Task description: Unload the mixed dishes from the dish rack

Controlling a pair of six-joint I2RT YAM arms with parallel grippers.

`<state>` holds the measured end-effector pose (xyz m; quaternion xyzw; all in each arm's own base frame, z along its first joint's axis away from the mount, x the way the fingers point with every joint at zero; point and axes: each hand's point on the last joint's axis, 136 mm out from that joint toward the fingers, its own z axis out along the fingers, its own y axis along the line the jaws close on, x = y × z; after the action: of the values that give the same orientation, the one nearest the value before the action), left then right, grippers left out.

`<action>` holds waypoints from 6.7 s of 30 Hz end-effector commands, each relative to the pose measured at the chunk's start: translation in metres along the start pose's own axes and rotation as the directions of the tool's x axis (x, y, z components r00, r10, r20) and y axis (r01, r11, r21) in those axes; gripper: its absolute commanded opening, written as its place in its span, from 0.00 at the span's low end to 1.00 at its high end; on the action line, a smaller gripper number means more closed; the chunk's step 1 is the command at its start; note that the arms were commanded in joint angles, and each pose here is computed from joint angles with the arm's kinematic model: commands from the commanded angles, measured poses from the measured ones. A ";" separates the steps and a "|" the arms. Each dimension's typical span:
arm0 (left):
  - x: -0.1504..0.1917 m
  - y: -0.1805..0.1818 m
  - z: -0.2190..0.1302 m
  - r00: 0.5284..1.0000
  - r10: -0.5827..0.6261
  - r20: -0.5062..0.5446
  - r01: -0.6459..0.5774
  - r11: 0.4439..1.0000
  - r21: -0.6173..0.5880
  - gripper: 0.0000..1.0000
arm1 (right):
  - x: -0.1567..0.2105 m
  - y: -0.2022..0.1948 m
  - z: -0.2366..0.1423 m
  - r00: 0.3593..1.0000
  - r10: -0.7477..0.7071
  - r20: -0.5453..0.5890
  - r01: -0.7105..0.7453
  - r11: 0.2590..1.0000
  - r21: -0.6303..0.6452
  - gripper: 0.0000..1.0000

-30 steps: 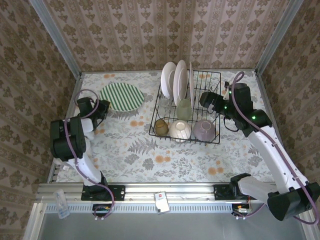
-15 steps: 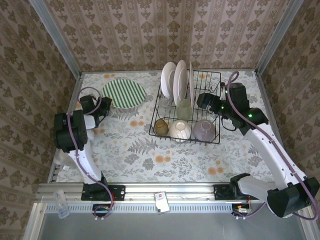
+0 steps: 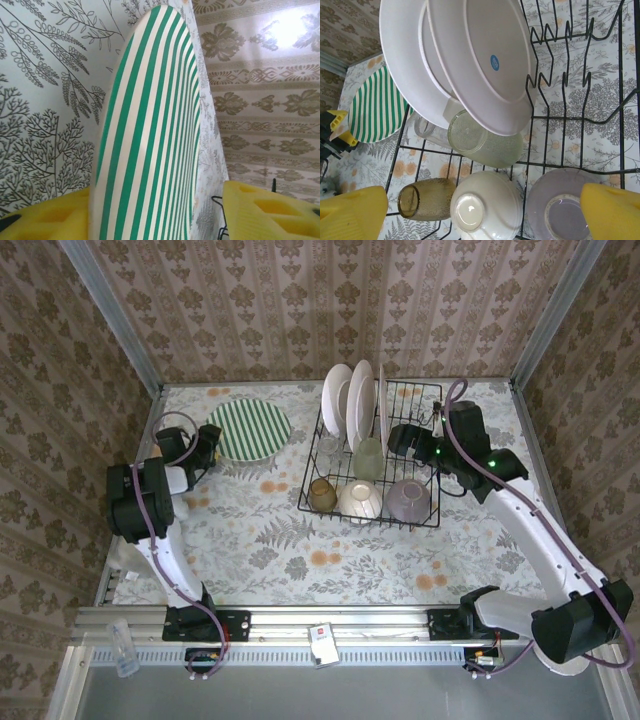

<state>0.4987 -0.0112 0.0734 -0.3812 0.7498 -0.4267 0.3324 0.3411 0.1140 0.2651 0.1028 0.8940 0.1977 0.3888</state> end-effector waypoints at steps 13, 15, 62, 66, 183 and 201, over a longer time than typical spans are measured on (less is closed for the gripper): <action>-0.022 0.005 -0.027 1.000 0.027 0.004 -0.025 0.985 -0.171 1.00 | -0.025 0.010 0.006 0.998 -0.050 0.043 0.048 0.998 0.046 1.00; -0.027 0.005 -0.034 1.000 0.025 0.015 -0.022 0.982 -0.187 1.00 | -0.027 0.012 0.008 0.998 -0.054 0.043 0.052 0.998 0.046 1.00; 0.236 -0.203 -0.238 0.566 0.824 -0.010 -0.630 0.441 0.640 1.00 | -0.061 0.026 0.125 0.985 -0.175 0.008 0.160 0.919 0.359 0.35; 0.237 -0.198 -0.235 0.564 0.826 -0.014 -0.634 0.443 0.634 1.00 | -0.058 0.024 0.128 0.985 -0.170 0.005 0.155 0.911 0.381 0.29; 0.233 -0.288 -0.163 0.777 0.605 -0.175 -0.206 0.506 0.838 0.53 | -0.062 0.098 -0.069 0.971 0.224 -0.085 -0.209 0.621 -0.756 0.00; 0.228 -0.284 -0.167 0.823 0.536 -0.190 -0.181 0.563 0.806 0.00 | -0.057 0.105 -0.061 0.975 0.197 -0.107 -0.207 0.609 -0.765 0.00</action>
<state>0.3396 -0.2435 0.3427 0.0417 0.6292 -0.6981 0.3391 0.3471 0.1638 0.3708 0.0529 0.7223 0.5819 0.3700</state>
